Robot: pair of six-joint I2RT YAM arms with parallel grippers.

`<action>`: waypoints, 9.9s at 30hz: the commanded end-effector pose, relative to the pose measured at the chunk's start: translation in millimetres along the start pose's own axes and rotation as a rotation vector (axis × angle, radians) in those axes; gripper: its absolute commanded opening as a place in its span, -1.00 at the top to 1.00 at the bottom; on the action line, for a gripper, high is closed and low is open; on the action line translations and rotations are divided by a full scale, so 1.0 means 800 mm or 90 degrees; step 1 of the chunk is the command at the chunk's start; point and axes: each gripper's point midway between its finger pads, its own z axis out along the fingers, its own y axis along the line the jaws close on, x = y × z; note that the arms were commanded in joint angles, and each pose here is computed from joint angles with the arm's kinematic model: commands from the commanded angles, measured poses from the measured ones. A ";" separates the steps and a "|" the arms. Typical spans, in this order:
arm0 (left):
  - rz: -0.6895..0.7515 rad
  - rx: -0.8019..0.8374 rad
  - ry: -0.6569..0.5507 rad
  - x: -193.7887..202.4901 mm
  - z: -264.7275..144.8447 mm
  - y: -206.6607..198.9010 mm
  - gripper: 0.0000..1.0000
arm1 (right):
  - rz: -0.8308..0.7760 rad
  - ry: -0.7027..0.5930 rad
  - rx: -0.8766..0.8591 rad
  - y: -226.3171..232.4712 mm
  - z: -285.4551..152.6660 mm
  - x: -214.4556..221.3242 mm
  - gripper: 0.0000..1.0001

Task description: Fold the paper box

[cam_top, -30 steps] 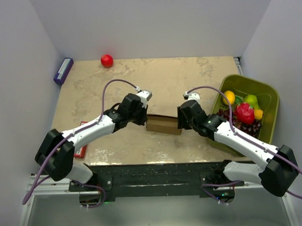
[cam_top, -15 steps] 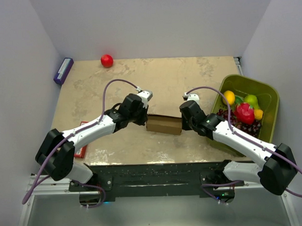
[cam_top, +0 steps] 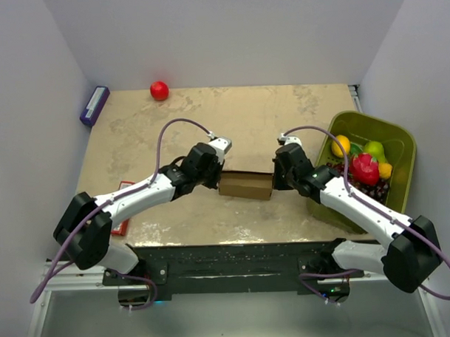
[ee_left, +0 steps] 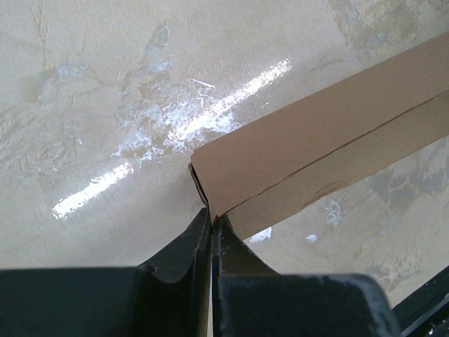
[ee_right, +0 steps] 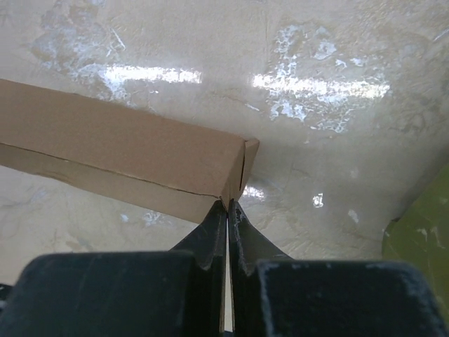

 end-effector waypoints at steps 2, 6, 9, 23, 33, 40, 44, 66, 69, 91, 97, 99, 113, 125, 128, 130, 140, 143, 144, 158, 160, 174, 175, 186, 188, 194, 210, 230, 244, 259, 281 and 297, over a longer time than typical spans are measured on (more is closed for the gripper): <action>0.046 -0.035 0.068 0.038 0.008 0.009 1.00 | 0.018 -0.001 -0.079 0.019 -0.004 -0.027 1.00; 0.039 -0.023 0.051 0.026 0.006 0.002 1.00 | 0.018 0.018 -0.104 0.025 -0.008 -0.027 1.00; 0.042 -0.030 0.050 0.023 0.005 0.004 1.00 | 0.019 0.025 -0.114 0.030 -0.009 -0.030 1.00; 0.016 -0.001 -0.010 -0.022 -0.009 -0.013 0.36 | -0.042 0.022 -0.065 0.006 -0.007 -0.026 1.00; -0.013 0.018 -0.057 -0.037 -0.018 -0.019 -0.15 | -0.056 0.022 -0.063 0.003 -0.005 -0.022 1.00; -0.057 0.065 -0.082 -0.042 -0.011 -0.015 -0.08 | -0.057 0.022 -0.063 0.002 -0.006 -0.021 1.00; -0.069 0.070 -0.083 -0.039 -0.004 -0.011 -0.01 | -0.059 0.021 -0.063 0.002 -0.006 -0.021 1.00; -0.017 0.043 -0.003 0.028 0.028 0.002 0.78 | 0.000 0.035 -0.108 0.031 -0.023 -0.041 1.00; -0.006 0.027 0.005 0.033 0.029 0.005 0.82 | 0.003 0.047 -0.116 0.034 -0.023 -0.040 1.00; 0.108 -0.096 0.037 0.048 0.032 0.012 1.00 | 0.085 0.058 -0.184 0.028 -0.012 -0.053 1.00; 0.126 -0.108 0.046 0.054 0.035 0.011 1.00 | 0.104 0.046 -0.181 0.011 -0.011 -0.057 1.00; 0.129 -0.110 0.050 0.056 0.036 0.010 1.00 | 0.103 0.045 -0.178 0.010 -0.012 -0.057 1.00; 0.150 -0.122 0.057 0.058 0.039 0.006 1.00 | 0.152 0.010 -0.208 0.006 -0.021 -0.076 1.00; 0.149 -0.120 0.061 0.055 0.041 0.001 1.00 | 0.130 0.036 -0.175 -0.012 -0.008 -0.048 1.00; 0.143 -0.117 0.057 0.050 0.041 -0.002 1.00 | 0.123 0.054 -0.162 -0.019 -0.001 -0.028 1.00; 0.141 -0.113 0.053 0.047 0.041 -0.004 1.00 | 0.120 0.065 -0.153 -0.025 0.004 -0.014 1.00; 0.127 -0.093 0.043 0.036 0.037 -0.019 1.00 | 0.086 0.086 -0.101 -0.041 0.015 0.022 1.00; 0.120 -0.085 0.034 0.030 0.034 -0.023 1.00 | 0.069 0.089 -0.078 -0.043 0.017 0.030 1.00; 0.118 -0.081 0.031 0.029 0.033 -0.025 1.00 | 0.060 0.091 -0.075 -0.041 0.017 0.032 1.00; 0.089 -0.030 -0.046 -0.017 -0.010 -0.044 -0.24 | 0.070 0.050 -0.028 -0.045 0.010 0.017 1.00; 0.086 -0.010 -0.047 -0.017 -0.015 -0.050 -0.35 | 0.070 0.047 -0.028 -0.044 0.009 0.016 1.00; -0.079 0.171 -0.167 -0.091 -0.078 -0.053 -0.73 | 0.060 0.038 -0.034 -0.041 0.010 0.015 1.00; -0.082 0.182 -0.176 -0.097 -0.076 -0.052 -0.73 | 0.060 0.036 -0.033 -0.042 0.010 0.015 1.00; -0.133 0.177 -0.173 -0.104 -0.016 -0.019 -0.56 | 0.054 0.035 -0.037 -0.041 0.010 0.018 1.00; -0.134 0.174 -0.167 -0.099 -0.005 -0.017 -0.54 | 0.055 0.034 -0.038 -0.041 0.011 0.018 1.00; -0.144 0.146 -0.158 -0.083 0.016 -0.004 -0.39 | 0.054 0.040 -0.037 -0.041 0.014 0.022 1.00; -0.162 0.150 -0.094 -0.004 0.040 -0.001 -0.08 | 0.034 0.059 -0.066 -0.029 0.001 0.015 0.11; -0.132 0.155 -0.116 -0.014 0.031 -0.002 -0.22 | 0.069 0.059 -0.184 -0.001 -0.032 -0.052 -0.44; -0.153 0.161 -0.148 -0.025 0.001 -0.004 -0.22 | 0.118 0.067 -0.163 -0.032 0.006 -0.033 0.02; -0.164 0.172 -0.096 0.019 0.015 -0.007 0.08 | 0.106 0.121 -0.097 -0.062 0.021 0.021 0.50; -0.153 0.128 -0.046 0.057 0.020 0.008 0.19 | 0.120 0.101 -0.143 -0.045 0.024 0.009 0.30; -0.216 0.277 -0.156 -0.025 -0.010 -0.040 -0.37 | 0.158 0.082 -0.227 -0.014 0.025 -0.009 -0.08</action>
